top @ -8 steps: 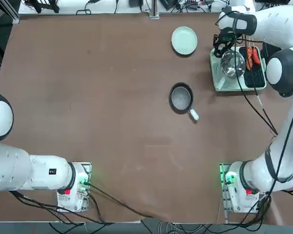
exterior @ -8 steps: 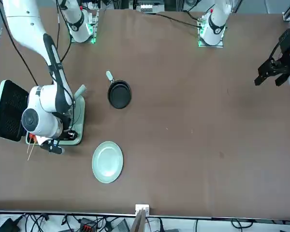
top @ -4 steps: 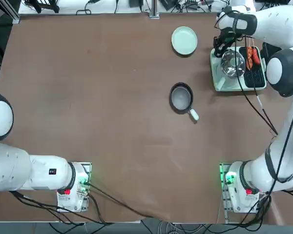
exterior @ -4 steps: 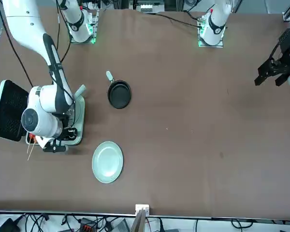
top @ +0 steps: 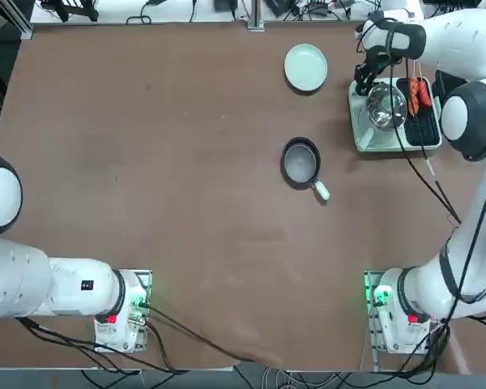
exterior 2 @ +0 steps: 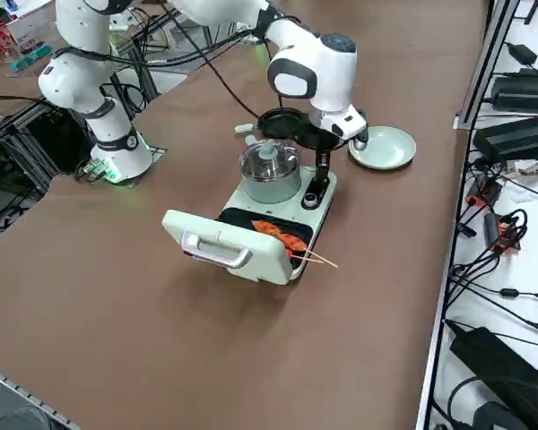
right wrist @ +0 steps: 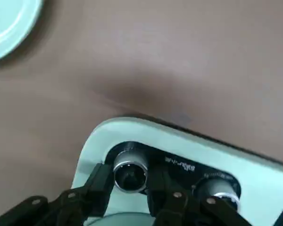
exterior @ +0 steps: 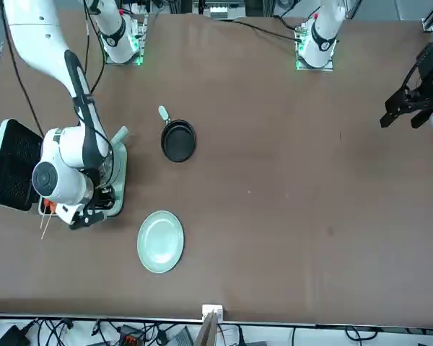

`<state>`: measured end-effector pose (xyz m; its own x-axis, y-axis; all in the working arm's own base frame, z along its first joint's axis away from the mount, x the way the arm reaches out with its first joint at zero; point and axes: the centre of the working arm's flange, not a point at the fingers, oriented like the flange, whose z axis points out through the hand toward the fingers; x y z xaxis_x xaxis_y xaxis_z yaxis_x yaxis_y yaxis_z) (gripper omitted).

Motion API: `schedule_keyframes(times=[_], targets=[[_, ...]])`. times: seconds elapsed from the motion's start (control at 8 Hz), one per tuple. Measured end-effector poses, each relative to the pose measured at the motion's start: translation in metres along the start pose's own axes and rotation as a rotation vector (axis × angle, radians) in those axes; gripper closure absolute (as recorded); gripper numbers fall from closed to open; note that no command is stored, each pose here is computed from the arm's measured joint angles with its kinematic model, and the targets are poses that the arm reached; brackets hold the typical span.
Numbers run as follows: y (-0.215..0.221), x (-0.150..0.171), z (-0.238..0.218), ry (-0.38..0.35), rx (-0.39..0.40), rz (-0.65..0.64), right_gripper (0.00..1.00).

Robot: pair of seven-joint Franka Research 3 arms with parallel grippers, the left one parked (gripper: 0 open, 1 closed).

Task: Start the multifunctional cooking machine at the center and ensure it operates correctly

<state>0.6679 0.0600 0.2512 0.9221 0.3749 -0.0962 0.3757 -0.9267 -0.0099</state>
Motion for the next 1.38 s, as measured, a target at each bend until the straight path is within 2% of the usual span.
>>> schedule_keyframes(times=[0.5, 0.75, 1.0, 1.25, 1.38], targets=[[-0.007, 0.005, 0.000, -0.012, -0.030, -0.298, 0.58], [-0.009, 0.006, 0.000, -0.018, -0.039, -0.381, 0.58], [-0.011, 0.007, 0.000, -0.022, -0.040, -0.407, 0.56], [-0.025, 0.015, 0.001, -0.008, -0.023, -0.420, 0.22], [-0.032, 0.023, -0.010, 0.007, -0.020, -0.427, 0.02]])
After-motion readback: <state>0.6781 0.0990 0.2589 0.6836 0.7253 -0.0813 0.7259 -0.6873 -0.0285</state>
